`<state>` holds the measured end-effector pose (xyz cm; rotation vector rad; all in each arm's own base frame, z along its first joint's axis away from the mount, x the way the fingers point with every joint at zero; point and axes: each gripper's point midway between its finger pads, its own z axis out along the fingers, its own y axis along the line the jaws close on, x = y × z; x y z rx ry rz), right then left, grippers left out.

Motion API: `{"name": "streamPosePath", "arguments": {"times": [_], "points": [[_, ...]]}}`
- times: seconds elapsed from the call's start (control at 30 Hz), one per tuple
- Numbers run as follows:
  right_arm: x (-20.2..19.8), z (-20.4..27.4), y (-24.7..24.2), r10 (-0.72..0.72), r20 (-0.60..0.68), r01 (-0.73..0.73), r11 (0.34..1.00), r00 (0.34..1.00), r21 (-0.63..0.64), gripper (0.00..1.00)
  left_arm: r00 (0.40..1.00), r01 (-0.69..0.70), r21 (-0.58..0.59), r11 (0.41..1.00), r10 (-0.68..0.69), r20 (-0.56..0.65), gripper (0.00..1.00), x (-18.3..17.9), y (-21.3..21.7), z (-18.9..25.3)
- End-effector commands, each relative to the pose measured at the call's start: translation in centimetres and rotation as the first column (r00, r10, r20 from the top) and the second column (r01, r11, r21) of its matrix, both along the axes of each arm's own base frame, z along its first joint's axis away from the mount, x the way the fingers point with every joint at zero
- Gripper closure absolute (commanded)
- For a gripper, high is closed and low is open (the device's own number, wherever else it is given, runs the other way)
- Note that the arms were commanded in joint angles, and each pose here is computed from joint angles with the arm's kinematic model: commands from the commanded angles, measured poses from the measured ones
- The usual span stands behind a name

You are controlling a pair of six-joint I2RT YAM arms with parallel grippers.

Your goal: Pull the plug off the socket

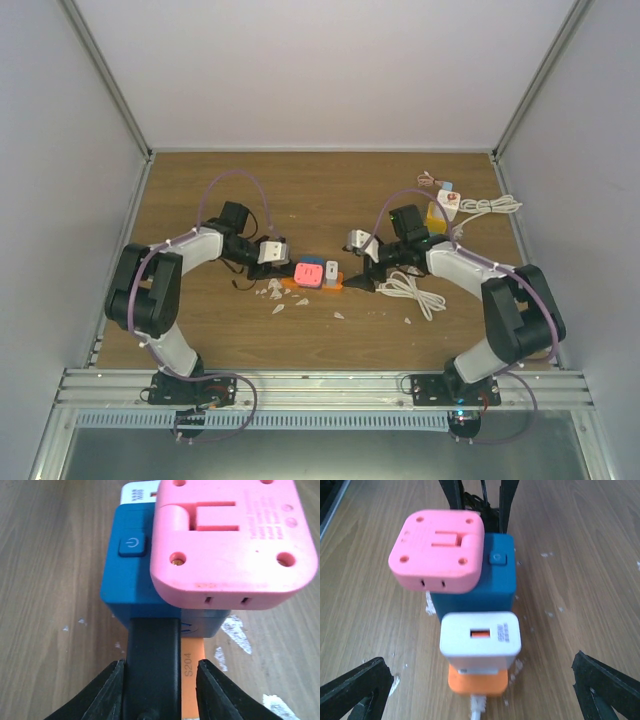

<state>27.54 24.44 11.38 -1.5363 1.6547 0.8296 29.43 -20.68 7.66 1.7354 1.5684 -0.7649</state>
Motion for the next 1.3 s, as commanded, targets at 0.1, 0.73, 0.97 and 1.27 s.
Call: {"name": "streamPosePath", "arguments": {"times": [0.1, 0.73, 0.97, 1.27], "points": [[-1.2, -0.4, 4.1, 0.095, 0.069, -0.097, 0.995, 0.993, 0.034, 0.00, 0.998, 0.001, -0.026, 1.000, 0.001, 0.065, 0.57, -1.7, -0.4, 1.6], [0.0, -3.3, 8.9, 0.112, 0.166, -0.116, 0.993, 0.980, 0.014, 0.05, 0.993, -0.068, -0.034, 0.997, 0.071, 0.090, 0.44, -1.5, 0.1, 1.5], [0.1, -3.9, 9.3, 0.110, 0.146, -0.113, 0.993, 0.983, 0.013, 0.18, 0.991, -0.081, -0.005, 0.997, 0.081, 0.109, 0.44, -1.1, 0.3, 0.6], [0.2, -4.1, 9.4, 0.111, 0.130, -0.114, 0.993, 0.985, 0.017, 0.42, 0.991, -0.086, 0.000, 0.996, 0.085, 0.101, 0.45, -0.8, 0.3, 0.4]]}}
